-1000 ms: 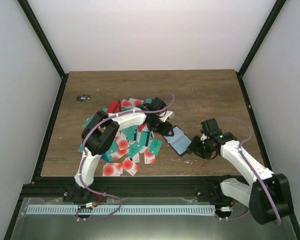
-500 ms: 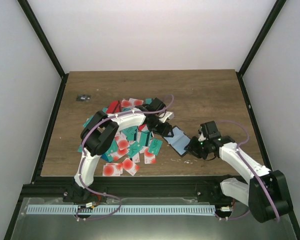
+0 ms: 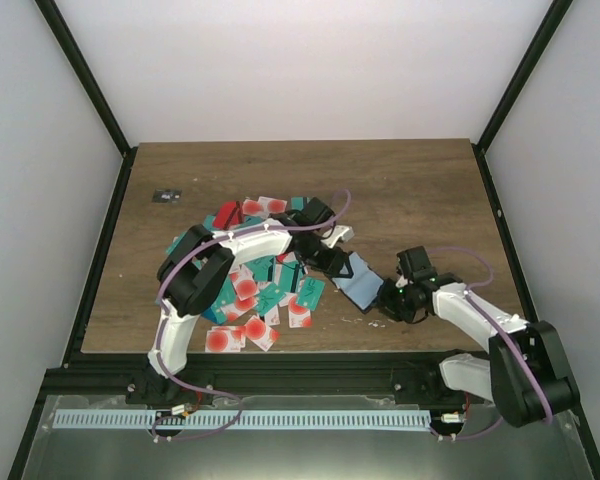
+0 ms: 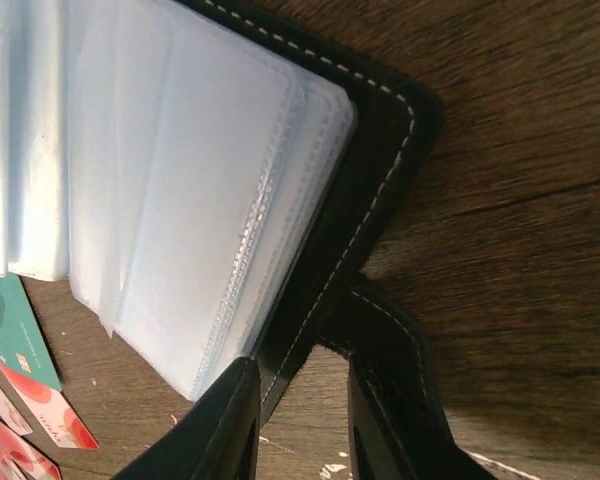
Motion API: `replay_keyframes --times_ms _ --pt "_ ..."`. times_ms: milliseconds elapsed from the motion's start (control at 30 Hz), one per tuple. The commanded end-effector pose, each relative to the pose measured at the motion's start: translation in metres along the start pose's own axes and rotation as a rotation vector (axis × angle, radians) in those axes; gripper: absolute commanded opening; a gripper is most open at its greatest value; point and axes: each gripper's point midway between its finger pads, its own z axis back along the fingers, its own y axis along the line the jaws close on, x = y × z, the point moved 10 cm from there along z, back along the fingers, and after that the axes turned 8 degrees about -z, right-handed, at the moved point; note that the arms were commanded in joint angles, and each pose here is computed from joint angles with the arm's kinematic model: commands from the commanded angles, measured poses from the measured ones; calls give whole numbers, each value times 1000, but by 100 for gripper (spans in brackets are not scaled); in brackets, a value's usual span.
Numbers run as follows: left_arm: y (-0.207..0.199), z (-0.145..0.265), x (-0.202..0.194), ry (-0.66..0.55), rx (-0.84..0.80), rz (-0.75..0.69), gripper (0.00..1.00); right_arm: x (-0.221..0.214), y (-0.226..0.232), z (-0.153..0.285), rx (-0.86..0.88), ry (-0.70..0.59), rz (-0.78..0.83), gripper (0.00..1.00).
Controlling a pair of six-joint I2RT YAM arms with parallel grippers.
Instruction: Put the credit cards into the card holder
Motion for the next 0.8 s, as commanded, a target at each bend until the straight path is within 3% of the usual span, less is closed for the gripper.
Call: replay_keyframes --times_ms 0,500,767 --pt "-21 6 1 -22 -88 -50 52 6 -6 -6 -65 -42 -6 27" --pt "-24 -11 -5 6 -135 -45 51 29 9 -10 -97 -116 47 29" --pt "-16 -21 -8 20 -123 -35 50 53 10 2 -25 -162 39 31"
